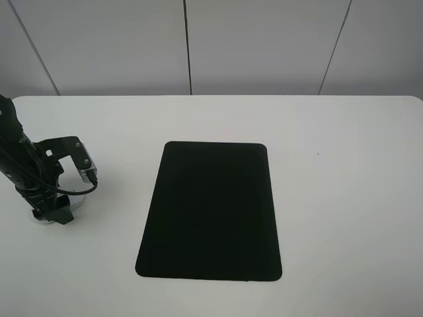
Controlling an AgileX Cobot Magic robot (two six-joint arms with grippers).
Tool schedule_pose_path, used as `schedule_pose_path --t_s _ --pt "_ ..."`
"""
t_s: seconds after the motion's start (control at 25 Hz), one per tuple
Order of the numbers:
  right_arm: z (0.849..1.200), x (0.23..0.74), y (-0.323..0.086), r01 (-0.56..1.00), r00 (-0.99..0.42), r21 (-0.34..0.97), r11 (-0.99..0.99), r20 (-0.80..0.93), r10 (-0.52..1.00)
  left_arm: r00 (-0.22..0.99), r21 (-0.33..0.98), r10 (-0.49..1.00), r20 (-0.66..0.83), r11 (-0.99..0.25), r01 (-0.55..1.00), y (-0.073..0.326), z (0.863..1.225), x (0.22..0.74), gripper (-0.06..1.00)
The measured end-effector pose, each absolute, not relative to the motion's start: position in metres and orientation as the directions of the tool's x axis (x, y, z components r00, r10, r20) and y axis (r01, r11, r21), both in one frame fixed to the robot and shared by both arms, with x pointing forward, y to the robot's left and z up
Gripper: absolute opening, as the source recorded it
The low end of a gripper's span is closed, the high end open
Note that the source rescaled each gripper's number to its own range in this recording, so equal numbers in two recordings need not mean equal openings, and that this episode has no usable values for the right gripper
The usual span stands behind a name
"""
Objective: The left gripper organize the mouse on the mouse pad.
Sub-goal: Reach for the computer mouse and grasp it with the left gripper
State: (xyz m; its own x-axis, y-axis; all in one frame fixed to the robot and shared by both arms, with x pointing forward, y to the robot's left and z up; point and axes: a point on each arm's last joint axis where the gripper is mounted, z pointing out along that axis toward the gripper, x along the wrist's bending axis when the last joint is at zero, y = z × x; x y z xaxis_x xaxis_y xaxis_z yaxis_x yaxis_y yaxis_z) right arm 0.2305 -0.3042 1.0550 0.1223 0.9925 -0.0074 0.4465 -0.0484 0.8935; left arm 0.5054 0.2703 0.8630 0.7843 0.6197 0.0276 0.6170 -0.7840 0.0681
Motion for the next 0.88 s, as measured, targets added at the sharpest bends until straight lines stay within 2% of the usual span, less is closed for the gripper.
schedule_pose_path --t_s 0.04,0.08,0.12,0.16,0.88 --pt "1.0550 0.2305 -0.3042 0.447 0.122 0.893 -0.048 -0.007 0.992 0.783 0.066 0.621 0.024 -0.783 0.619 0.2703 0.8627 0.5051 0.68" --pt "1.0550 0.2305 -0.3042 0.447 0.122 0.893 -0.048 -0.007 0.992 0.783 0.067 0.622 0.023 -0.782 0.620 0.2702 0.8627 0.5051 0.40" --pt "1.0550 0.2305 -0.3042 0.447 0.122 0.893 -0.048 -0.007 0.992 0.781 0.067 0.624 0.022 -0.780 0.622 0.2701 0.8624 0.5051 0.02" --pt "1.0550 0.2305 -0.3042 0.447 0.122 0.893 -0.048 -0.007 0.992 0.779 0.068 0.626 0.023 -0.779 0.624 0.2701 0.8624 0.5052 0.00" --pt "1.0550 0.2305 -0.3042 0.447 0.122 0.893 -0.048 -0.007 0.992 0.773 0.069 0.634 0.024 -0.773 0.631 0.2701 0.8624 0.5054 0.01"
